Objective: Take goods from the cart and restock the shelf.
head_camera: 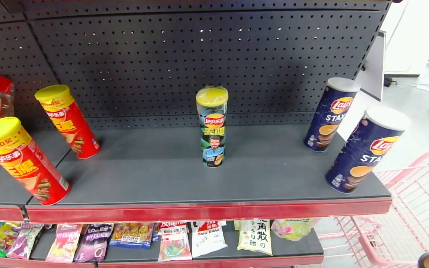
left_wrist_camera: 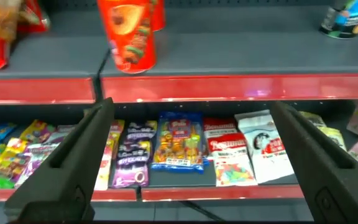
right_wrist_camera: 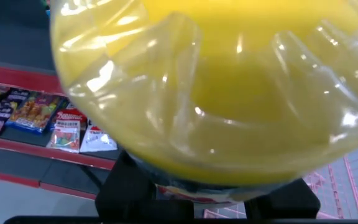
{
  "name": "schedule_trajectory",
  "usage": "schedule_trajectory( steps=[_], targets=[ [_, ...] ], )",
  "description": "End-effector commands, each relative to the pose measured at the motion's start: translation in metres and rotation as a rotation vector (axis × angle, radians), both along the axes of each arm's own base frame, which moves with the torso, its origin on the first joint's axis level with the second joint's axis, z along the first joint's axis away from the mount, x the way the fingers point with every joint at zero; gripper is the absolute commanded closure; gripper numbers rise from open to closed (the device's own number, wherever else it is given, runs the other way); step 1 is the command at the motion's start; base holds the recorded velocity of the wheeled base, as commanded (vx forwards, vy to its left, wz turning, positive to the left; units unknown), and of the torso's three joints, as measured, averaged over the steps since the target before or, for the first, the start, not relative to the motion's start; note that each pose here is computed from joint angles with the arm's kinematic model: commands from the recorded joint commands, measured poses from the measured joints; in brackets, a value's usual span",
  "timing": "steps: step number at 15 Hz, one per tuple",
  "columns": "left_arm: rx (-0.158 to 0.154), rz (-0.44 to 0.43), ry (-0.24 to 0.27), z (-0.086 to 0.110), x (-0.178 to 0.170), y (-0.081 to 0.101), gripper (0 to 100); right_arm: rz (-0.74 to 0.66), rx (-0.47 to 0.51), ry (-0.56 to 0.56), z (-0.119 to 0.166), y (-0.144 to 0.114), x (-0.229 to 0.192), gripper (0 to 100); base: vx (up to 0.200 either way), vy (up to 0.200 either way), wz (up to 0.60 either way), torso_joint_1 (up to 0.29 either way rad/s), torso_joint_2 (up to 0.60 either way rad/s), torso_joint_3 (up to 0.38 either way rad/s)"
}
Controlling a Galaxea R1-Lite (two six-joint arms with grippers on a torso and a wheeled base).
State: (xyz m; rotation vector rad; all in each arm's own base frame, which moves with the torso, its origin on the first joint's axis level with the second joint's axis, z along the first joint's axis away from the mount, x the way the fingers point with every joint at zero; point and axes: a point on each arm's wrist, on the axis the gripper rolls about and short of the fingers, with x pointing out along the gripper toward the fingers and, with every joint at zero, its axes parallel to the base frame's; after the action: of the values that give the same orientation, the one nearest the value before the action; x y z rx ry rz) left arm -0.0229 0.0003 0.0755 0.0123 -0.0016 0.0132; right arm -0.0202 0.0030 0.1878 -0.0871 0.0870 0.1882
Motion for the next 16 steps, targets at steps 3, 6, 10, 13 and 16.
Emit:
schedule_trajectory(
  steps=[3,6,10,13,16],
  targets=[
    [0.000,0.001,0.000,0.000,0.000,0.000,0,0.017,0.000,0.002,0.000,0.000,0.000,100,0.200,0.000,0.00,-0.007,0.00,0.009],
    [-0.003,-0.001,0.002,0.000,0.000,0.000,0,0.061,0.006,-0.007,0.002,0.001,-0.001,100,0.000,0.000,0.00,0.000,0.00,0.000],
    [-0.003,-0.002,0.014,0.000,0.001,0.000,0,0.187,0.013,-0.045,-0.001,0.004,-0.010,100,0.000,0.000,0.00,0.000,0.00,0.000],
    [0.012,-0.067,0.014,0.001,0.001,-0.001,0,0.208,0.017,-0.032,-0.001,0.004,-0.008,100,0.000,0.000,0.00,0.000,0.00,0.000],
    [-0.062,-0.187,0.001,0.092,0.015,-0.003,0,0.225,0.021,-0.011,0.001,0.005,-0.004,100,0.000,0.000,0.00,0.000,0.00,0.000]
  ],
)
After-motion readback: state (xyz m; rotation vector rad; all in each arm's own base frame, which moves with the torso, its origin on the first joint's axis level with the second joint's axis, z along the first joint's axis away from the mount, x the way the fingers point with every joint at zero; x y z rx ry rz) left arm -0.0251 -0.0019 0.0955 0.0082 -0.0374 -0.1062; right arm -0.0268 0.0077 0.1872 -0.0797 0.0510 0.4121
